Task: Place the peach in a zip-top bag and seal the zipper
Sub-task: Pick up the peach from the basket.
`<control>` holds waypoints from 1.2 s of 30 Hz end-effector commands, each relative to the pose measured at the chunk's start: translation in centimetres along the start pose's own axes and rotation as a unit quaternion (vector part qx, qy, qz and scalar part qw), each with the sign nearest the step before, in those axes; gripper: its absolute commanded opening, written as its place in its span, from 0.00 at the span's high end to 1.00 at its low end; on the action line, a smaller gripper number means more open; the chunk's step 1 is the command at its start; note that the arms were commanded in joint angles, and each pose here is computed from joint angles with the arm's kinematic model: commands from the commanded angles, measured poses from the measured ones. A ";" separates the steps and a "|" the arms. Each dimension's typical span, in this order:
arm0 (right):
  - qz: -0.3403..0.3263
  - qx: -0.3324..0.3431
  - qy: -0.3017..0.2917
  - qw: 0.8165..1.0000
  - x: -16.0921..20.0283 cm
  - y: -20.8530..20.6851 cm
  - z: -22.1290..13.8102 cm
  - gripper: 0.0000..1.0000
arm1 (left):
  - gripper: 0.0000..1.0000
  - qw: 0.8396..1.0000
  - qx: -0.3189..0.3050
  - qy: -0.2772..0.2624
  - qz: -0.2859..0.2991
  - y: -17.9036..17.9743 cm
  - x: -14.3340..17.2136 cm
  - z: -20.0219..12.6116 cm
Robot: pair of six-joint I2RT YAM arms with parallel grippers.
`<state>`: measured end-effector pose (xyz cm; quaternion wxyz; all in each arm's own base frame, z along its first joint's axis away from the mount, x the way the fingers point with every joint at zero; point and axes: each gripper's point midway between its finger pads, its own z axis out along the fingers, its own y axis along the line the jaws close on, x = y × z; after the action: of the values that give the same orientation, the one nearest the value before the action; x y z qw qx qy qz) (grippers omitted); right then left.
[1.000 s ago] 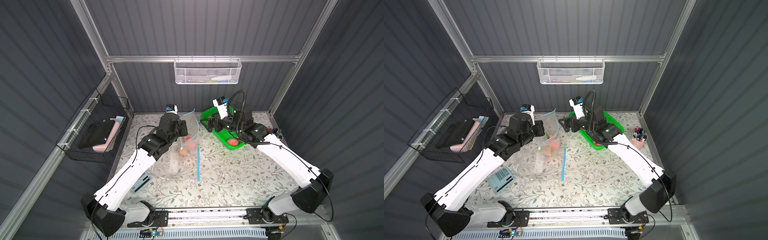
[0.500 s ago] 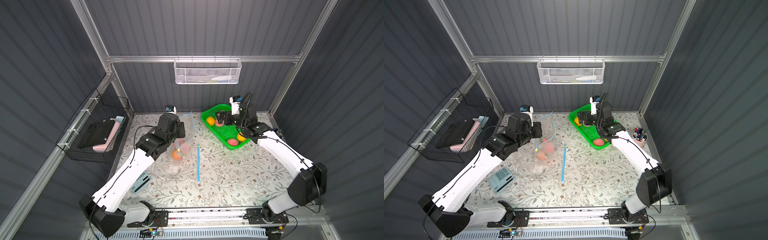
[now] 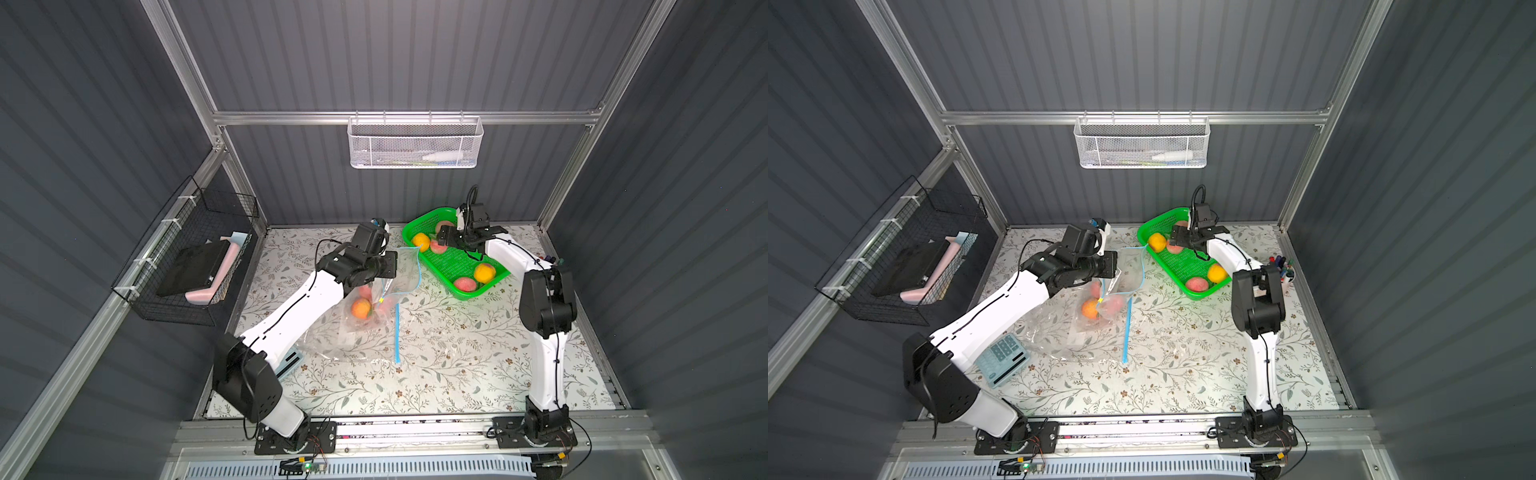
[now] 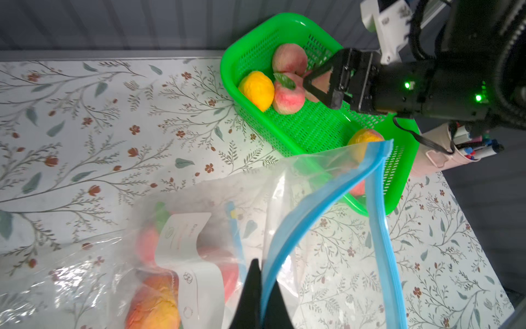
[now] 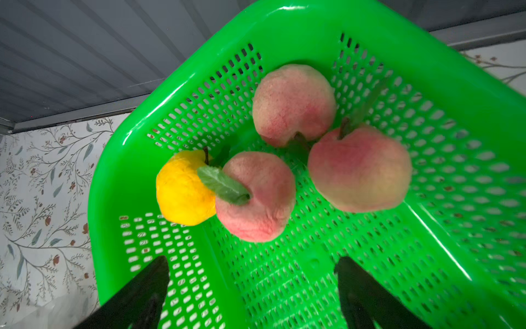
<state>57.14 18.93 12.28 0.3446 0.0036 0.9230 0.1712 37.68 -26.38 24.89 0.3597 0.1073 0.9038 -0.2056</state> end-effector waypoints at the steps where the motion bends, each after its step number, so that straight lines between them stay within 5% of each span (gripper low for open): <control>1: -0.006 -0.020 0.035 0.999 1.3 0.8 1.0 0.07 | 1.00 0.999 0.036 -0.007 -0.004 -1.7 -1.2 -0.1; 22: -0.020 -0.001 0.007 1.000 0.4 -0.6 6.2 0.18 | 1.00 0.998 0.046 0.006 -0.033 -1.8 -0.2 0.8; 29: -0.023 -0.006 0.005 1.000 0.2 -0.3 5.9 0.33 | 1.00 0.999 0.030 0.013 -0.040 -1.1 0.4 0.9; 36: 0.005 -0.001 -0.008 1.000 -1.2 -0.1 2.1 0.35 | 1.00 0.999 0.022 0.002 -0.042 -1.0 -0.4 0.5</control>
<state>60.10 20.14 7.71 0.3344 -0.0077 0.9269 0.1700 37.84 -27.84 24.60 0.3421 0.0879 0.9024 -0.2469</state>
